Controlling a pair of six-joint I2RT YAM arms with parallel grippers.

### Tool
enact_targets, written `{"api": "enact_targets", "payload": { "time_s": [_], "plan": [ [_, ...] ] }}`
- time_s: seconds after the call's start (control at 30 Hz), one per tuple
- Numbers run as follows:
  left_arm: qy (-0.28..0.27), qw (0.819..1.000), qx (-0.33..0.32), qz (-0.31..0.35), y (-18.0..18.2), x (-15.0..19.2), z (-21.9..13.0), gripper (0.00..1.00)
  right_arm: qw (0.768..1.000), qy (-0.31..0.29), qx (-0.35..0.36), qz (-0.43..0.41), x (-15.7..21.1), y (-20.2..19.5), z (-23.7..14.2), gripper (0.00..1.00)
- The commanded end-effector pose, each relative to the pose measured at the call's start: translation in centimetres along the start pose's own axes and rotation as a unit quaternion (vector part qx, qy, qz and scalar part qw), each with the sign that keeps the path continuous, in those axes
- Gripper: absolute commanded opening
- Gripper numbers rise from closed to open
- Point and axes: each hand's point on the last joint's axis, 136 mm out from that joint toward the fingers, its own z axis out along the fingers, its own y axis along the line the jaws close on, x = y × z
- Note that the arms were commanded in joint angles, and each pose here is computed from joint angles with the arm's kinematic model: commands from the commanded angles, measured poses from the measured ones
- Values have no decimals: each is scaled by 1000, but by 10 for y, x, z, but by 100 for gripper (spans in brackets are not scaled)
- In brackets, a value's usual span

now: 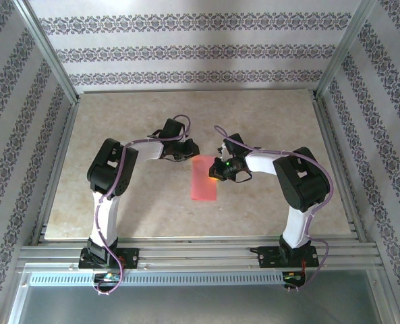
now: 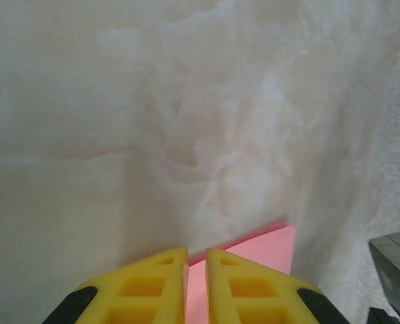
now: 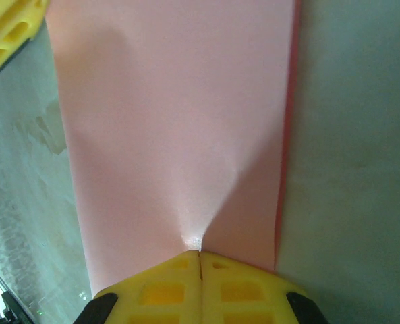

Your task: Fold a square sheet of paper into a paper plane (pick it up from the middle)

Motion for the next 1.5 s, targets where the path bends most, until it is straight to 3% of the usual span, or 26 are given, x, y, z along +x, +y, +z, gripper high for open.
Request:
{"api": "enact_targets", "payload": {
  "time_s": [0.0, 0.33, 0.53, 0.83, 1.23, 1.47],
  "plan": [
    [5, 1000, -27, -5, 15, 2, 6, 16, 983, 75, 155, 55, 56, -89, 21, 4],
    [-13, 998, -61, -4, 35, -13, -4, 16, 984, 74, 155, 45, 54, -87, 20, 4],
    [-42, 999, -12, 26, -12, -31, -46, 17, 987, 74, 143, 17, 43, -74, 20, 4],
    [-22, 999, 42, -11, -22, 10, -54, 18, 991, 69, 109, -24, 19, -43, 27, 4],
    [26, 998, 33, -46, 1, 56, -41, 14, 993, 56, 101, -23, 11, -33, 23, 5],
    [49, 998, -4, -50, 25, 72, -35, 14, 993, 59, 106, -16, 12, -36, 26, 5]
  ]
}}
